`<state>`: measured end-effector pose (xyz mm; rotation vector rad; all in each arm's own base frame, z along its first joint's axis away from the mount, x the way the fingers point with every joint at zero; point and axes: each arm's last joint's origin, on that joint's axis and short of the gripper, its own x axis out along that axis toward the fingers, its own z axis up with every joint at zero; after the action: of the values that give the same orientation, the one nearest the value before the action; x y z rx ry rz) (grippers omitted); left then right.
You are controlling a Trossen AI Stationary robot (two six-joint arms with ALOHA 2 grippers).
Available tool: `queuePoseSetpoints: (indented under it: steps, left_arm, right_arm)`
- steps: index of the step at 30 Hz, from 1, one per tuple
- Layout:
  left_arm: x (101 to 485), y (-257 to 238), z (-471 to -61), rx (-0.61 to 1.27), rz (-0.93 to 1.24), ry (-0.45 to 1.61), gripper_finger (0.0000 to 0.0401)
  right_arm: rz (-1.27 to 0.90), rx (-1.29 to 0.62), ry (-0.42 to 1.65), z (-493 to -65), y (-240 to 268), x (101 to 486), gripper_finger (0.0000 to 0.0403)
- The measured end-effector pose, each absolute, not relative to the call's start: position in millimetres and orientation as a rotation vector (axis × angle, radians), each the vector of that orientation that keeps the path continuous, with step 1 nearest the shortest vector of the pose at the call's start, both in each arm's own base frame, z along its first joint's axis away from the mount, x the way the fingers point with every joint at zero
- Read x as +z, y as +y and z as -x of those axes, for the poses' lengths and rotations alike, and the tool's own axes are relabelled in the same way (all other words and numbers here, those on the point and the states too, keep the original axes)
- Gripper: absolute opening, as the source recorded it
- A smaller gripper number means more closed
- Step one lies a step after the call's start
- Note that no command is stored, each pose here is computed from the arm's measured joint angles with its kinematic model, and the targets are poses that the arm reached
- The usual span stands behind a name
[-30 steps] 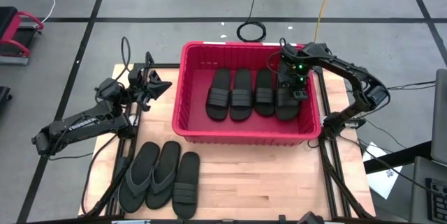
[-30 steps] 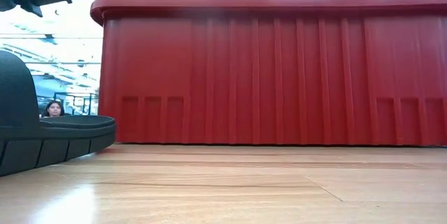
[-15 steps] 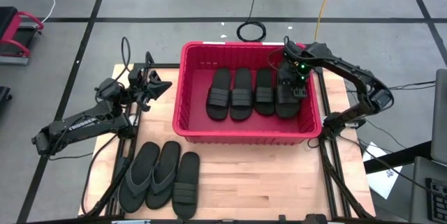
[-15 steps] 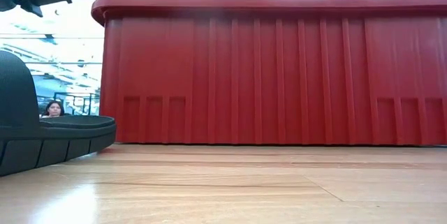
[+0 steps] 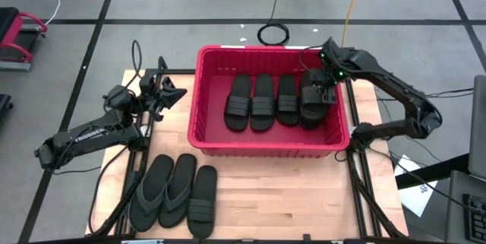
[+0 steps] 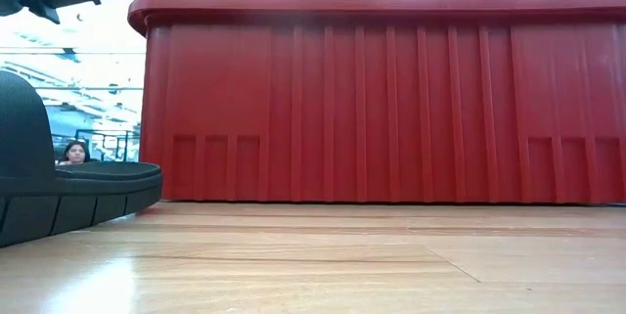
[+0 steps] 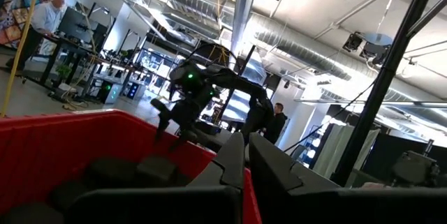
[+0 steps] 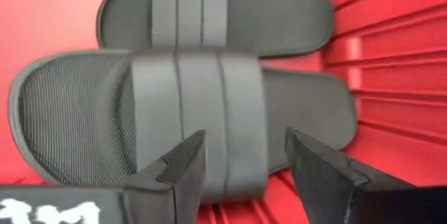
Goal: Pick and place slides into bin
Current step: Put the black slide into the red bin
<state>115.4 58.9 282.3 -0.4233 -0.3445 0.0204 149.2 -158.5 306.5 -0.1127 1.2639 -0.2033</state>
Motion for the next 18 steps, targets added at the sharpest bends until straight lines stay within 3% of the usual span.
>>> queuePoseSetpoints:
  steps: [4, 8, 11, 18]
  left_arm:
    - [282.3, 58.9, -115.4, 0.020, 0.424, -0.344, 0.0007]
    - [282.8, 58.8, -115.3, 0.017, 0.431, -0.349, 0.0002]
    - [288.7, 57.5, -113.1, -0.014, 0.468, -0.411, 0.0009]
    - [313.1, 47.2, -100.8, -0.139, 0.255, -0.569, 0.0002]
  right_arm:
    - [0.187, -0.315, 1.205, -151.4, -148.4, 320.0, 0.0185]
    - [0.182, -0.375, 1.015, -154.0, -132.1, 342.1, 0.0163]
    - [0.133, -0.359, 0.772, -156.8, -115.0, 373.4, 0.0129]
    - [0.119, -0.268, 0.202, -136.6, -65.6, 464.9, 0.0009]
